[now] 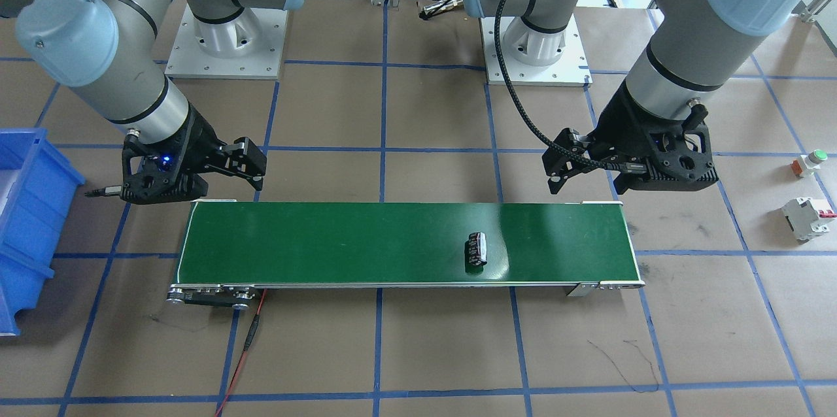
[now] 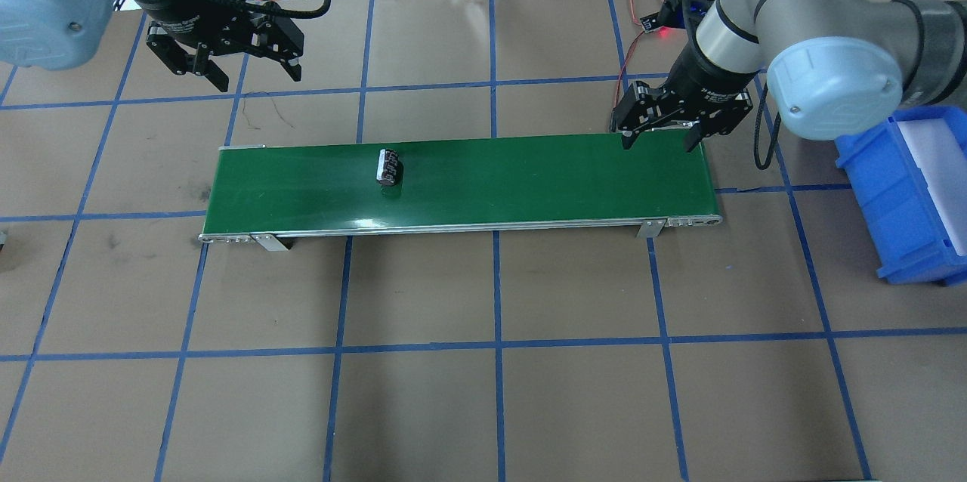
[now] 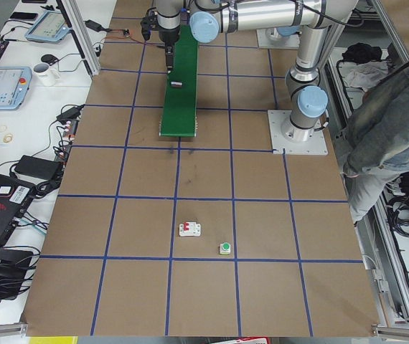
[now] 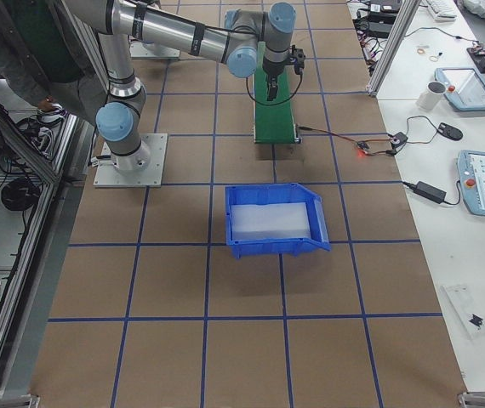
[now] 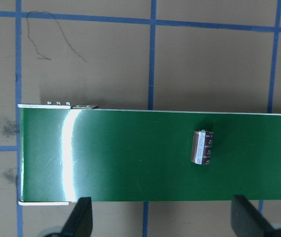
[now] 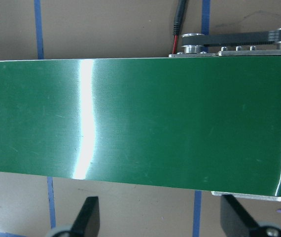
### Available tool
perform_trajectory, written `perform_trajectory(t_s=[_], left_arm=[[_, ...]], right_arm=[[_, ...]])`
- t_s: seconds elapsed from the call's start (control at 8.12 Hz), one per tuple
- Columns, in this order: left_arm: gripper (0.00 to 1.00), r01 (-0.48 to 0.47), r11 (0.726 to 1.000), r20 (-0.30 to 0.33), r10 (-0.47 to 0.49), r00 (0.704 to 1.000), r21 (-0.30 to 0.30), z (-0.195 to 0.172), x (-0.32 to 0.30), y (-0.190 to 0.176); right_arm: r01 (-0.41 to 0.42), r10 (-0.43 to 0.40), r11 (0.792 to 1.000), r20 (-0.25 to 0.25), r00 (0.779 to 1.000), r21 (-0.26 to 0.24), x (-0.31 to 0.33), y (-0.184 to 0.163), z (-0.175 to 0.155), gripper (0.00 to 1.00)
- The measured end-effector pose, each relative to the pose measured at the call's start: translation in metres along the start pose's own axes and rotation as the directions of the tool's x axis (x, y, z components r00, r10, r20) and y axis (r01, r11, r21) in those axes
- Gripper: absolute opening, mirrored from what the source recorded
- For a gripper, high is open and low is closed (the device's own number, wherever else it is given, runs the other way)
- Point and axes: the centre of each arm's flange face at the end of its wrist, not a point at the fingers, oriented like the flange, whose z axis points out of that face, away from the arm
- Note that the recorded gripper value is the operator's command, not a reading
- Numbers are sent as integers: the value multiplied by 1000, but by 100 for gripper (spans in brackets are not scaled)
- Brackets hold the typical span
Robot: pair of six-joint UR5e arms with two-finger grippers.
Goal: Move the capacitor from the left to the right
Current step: 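Raise the left gripper away while the right gripper moves to the belt's far end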
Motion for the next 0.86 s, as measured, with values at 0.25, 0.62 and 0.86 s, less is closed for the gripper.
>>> perform_trajectory(t_s=[0.25, 0.62, 0.86], left_arm=[[100, 26, 1000, -62, -25, 998, 5, -4, 6, 3], [100, 33, 999, -61, -32, 998, 13, -10, 7, 7], [100, 35, 999, -18, -35, 999, -15, -11, 3, 13]], right_arm=[[0, 0, 1000, 31, 1000, 4, 0, -1, 15, 88], [-5, 5, 1000, 54, 999, -2, 3, -6, 27, 83], [-18, 19, 1000, 71, 997, -9, 9, -10, 32, 83]])
